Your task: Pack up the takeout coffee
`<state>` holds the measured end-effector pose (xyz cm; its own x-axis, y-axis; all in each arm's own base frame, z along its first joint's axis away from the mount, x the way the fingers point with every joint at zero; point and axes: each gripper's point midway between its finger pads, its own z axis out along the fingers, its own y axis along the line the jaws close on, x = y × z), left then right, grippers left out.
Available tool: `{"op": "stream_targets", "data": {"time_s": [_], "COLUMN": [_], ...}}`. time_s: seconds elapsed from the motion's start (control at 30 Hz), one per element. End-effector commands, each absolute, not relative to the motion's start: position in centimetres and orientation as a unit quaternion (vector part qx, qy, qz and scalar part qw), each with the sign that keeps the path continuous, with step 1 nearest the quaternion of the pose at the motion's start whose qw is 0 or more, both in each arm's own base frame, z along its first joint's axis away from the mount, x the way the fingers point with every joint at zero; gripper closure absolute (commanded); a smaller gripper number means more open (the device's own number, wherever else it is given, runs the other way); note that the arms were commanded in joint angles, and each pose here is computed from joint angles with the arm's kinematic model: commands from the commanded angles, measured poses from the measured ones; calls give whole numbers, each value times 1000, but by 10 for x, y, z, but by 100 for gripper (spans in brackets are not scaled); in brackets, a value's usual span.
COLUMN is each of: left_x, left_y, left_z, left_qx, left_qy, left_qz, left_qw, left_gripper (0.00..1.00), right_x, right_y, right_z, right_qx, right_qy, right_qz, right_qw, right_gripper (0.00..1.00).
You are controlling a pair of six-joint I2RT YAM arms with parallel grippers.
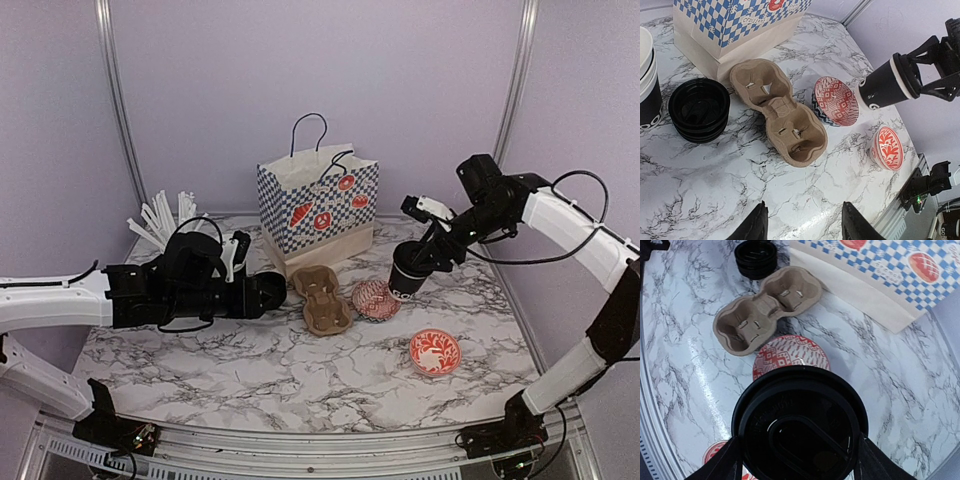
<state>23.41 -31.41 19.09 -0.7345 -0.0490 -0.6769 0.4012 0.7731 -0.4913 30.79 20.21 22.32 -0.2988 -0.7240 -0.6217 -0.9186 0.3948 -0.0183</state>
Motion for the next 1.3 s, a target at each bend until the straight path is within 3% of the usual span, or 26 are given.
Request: {"op": "stream_targets", "data": {"time_s": [0.0,0.2,0.37,0.77,0.97,1.27], "left_x": [238,243,264,323,346,379], "left_y": [-320,-322,-298,-273,-271,-252], "left_z": [193,189,183,167,191,212], "left_qx": [117,125,106,122,135,138], "left_qy": [873,878,897,925,913,911], "left_qz": [-320,-307,-242,-121,-90,-13], "left_qw": [349,346,354,340,373,388], "left_gripper": [49,50,50,54,55,60], "right_x": [339,375,384,380,377,367], "right_y": [147,60,15,20,19,25], "right_z": [234,199,170,133,144,173], "right_qx": [-429,-309,-254,-240,-234,-225], "right_qy": [839,904,930,941,940,934], "right_qz": [135,56,16,48,53,64], "right_qw": [307,290,265,233,245,270], "right_gripper": [33,34,33,26,15,9]}}
